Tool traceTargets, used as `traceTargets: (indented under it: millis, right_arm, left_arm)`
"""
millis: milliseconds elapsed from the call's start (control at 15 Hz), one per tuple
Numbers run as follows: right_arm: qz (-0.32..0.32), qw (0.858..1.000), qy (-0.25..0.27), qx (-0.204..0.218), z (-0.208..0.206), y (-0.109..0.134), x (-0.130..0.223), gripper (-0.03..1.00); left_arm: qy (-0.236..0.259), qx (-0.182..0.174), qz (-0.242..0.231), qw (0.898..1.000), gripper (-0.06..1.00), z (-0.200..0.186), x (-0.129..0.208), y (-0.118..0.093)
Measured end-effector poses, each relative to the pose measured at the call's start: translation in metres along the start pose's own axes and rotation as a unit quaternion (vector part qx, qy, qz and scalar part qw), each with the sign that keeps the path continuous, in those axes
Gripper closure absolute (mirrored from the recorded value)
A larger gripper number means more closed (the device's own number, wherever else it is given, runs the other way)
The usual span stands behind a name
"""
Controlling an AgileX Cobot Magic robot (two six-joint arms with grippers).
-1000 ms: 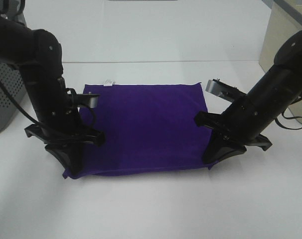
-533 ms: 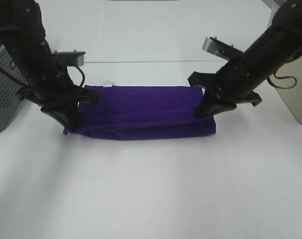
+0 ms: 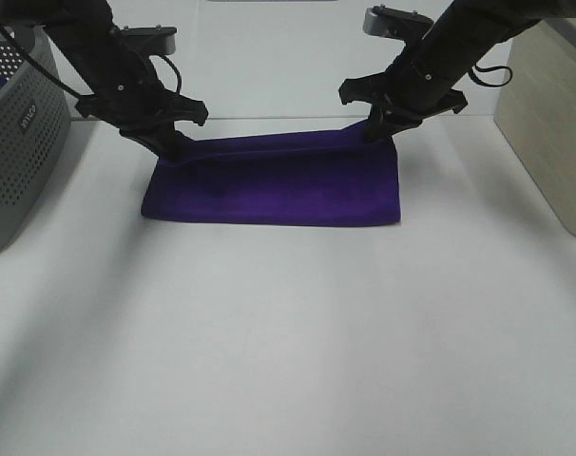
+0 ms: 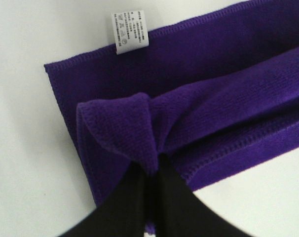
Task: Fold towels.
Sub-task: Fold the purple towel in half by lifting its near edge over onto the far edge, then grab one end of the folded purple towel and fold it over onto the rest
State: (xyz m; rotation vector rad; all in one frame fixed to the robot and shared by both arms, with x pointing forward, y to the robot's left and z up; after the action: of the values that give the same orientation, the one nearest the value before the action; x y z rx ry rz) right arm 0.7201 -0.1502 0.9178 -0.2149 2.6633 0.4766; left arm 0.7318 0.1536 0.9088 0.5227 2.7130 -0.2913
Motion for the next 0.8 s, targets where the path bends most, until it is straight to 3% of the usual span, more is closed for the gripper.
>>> traceTargets:
  millis: [333,400,467,533,667,800]
  right_arm:
    - [0.002,1.0,0.017,0.007,0.024,-0.009,0.007,0.93]
    - [0.0,1.0,0.02,0.009,0.024,-0.009,0.008,0.85]
    - [0.001,1.0,0.03,0.007,0.023,-0.01,0.01,0.64]
    - [0.001,1.0,0.03,0.007,0.023,-0.01,0.01,0.64]
    - [-0.001,0.996,0.089,0.0,0.02,-0.009,0.024,0.25]
    - [-0.007,0.992,0.127,-0.003,0.011,-0.006,0.032,0.17]
  left_arm:
    - [0.019,0.003,0.005,1.0,0.93,0.024,-0.004,0.005]
    - [0.035,0.001,0.007,0.999,0.78,0.029,0.001,0.007]
    - [0.044,-0.005,0.003,0.999,0.64,0.026,0.001,0.01]
    - [0.044,-0.005,0.003,0.999,0.64,0.026,0.001,0.01]
    - [0.074,-0.023,0.006,0.997,0.2,0.008,-0.001,0.013]
    - [0.068,-0.03,0.006,0.997,0.16,-0.008,-0.01,0.018]
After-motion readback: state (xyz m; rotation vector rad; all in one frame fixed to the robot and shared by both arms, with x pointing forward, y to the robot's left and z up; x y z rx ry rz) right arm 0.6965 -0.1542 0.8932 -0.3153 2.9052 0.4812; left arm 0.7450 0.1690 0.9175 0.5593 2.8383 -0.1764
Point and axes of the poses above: a point on each arm's last joint axis where the gripper is mounted, z pointing out along that axis toward the gripper, y along the wrist's bending axis when the last joint is at zero, x = y × z, the point moved 4 cm from there along z, pointing out along that axis toward the gripper, and after that the axes turned 6 degrees about z, right-handed, at the moved point
